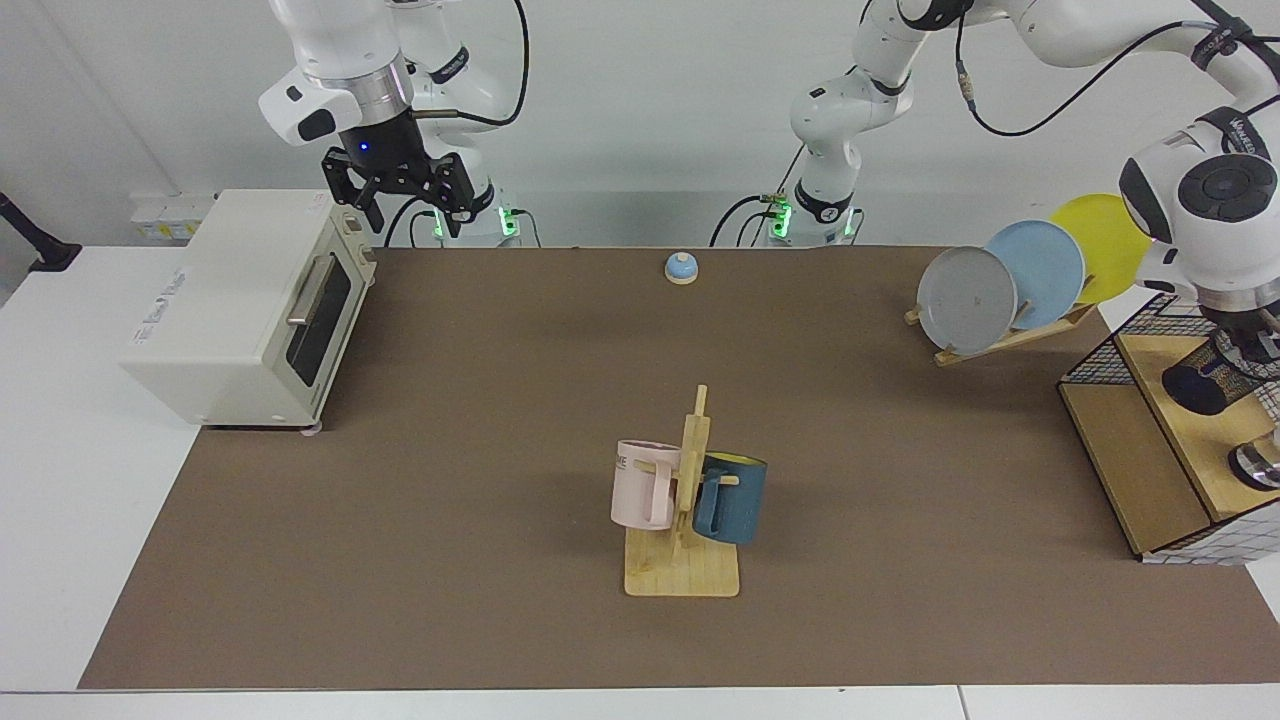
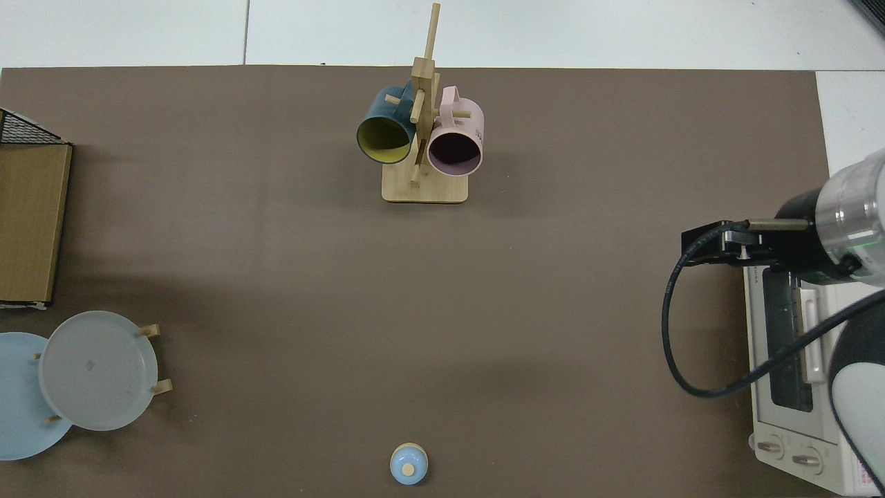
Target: Put markers into pen holder
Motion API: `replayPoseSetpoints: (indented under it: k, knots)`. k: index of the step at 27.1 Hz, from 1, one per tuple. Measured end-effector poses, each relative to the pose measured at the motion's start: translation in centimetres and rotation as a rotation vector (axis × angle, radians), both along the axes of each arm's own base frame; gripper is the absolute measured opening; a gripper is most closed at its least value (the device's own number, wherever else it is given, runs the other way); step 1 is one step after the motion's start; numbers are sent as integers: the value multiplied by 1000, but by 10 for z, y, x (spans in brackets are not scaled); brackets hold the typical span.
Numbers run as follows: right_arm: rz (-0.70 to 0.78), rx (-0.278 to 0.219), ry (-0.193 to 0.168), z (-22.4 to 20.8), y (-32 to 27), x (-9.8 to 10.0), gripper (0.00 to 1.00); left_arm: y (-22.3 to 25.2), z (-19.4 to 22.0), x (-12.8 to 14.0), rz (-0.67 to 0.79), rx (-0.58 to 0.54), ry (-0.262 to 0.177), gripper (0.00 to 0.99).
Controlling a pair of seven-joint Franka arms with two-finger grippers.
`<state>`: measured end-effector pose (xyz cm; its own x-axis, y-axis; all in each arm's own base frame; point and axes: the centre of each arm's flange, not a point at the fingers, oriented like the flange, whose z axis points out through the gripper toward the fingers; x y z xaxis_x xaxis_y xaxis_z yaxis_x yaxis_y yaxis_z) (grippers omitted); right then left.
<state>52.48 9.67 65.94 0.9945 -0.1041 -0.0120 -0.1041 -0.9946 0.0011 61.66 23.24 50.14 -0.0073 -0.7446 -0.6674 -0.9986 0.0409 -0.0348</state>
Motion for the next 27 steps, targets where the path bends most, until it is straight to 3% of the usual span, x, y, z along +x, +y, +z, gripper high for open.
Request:
replayPoseSetpoints:
  k: [20,27]
  knots:
    - [0,0,0,0,0,0,991,0,0,0,0,-1,0,176]
    - [0,0,0,0,0,0,991,0,-3,-1,1,-5,4,348]
